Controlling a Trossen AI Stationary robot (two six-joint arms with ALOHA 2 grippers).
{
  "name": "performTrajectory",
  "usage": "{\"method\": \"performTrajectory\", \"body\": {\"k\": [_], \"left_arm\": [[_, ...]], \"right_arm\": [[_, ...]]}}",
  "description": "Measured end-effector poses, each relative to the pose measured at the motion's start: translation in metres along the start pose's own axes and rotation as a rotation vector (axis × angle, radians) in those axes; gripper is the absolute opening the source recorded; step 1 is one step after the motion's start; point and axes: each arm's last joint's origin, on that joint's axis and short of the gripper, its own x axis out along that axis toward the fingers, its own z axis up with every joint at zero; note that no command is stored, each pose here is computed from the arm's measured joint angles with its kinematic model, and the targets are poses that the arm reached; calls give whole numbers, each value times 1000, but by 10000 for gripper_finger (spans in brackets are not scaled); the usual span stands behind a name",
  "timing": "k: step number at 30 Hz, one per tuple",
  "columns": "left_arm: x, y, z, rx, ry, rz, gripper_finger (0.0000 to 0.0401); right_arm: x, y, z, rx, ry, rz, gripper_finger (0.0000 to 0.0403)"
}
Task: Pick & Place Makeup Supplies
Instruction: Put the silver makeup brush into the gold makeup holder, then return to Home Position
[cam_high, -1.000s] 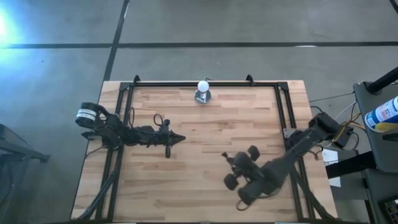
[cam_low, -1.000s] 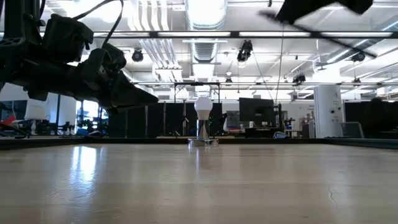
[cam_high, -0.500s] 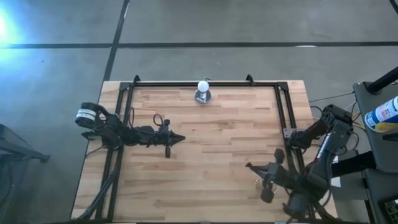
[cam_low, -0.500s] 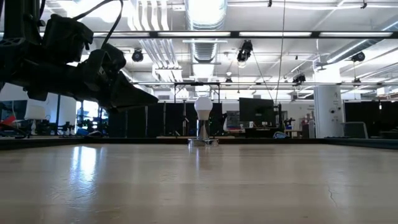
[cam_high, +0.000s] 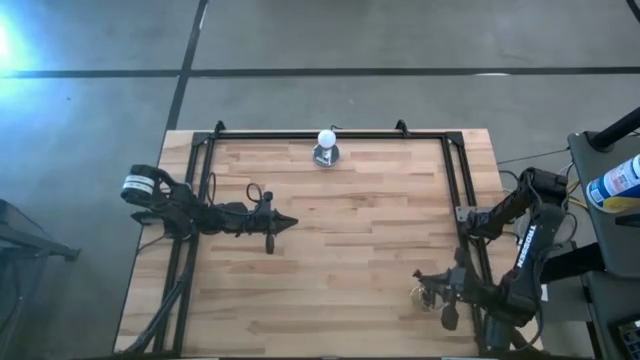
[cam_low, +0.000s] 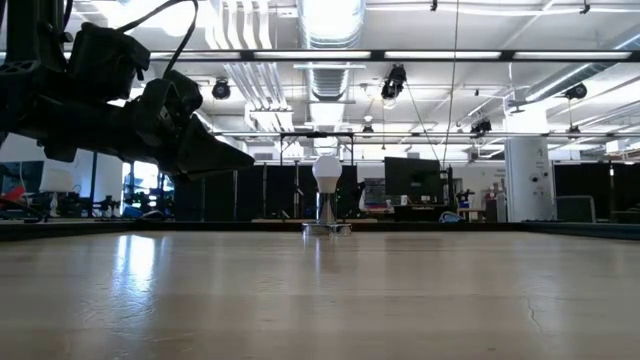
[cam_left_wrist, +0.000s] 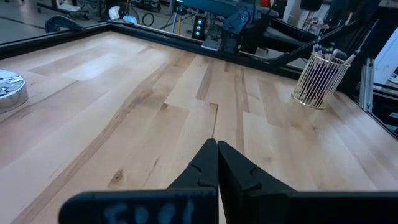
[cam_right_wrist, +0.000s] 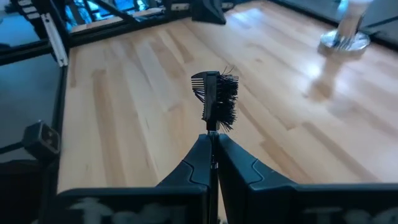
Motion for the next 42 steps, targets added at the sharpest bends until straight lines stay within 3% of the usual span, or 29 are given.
{"method": "performTrajectory", "body": {"k": [8, 17, 23, 28, 34, 42], "left_arm": [[0, 0, 0, -3, -3, 10, 0], [0, 0, 0, -25, -3, 11, 0], [-2, 1, 0, -40, -2, 11, 0], [-15, 2, 3, -44, -27, 5, 0], [-41, 7, 7, -39, -80, -5, 0], [-51, 11, 7, -11, -16, 28, 0]], "right_arm": [[6, -6, -17, 18, 15, 16, 12], [4, -4, -18, 23, 150, -5, 76], [-7, 3, 0, 31, 292, 22, 104], [-18, 3, 32, 29, 302, 108, 79], [-1, -15, 58, -4, 268, 167, 13], [34, -53, 47, 120, 345, 282, 8]]}}
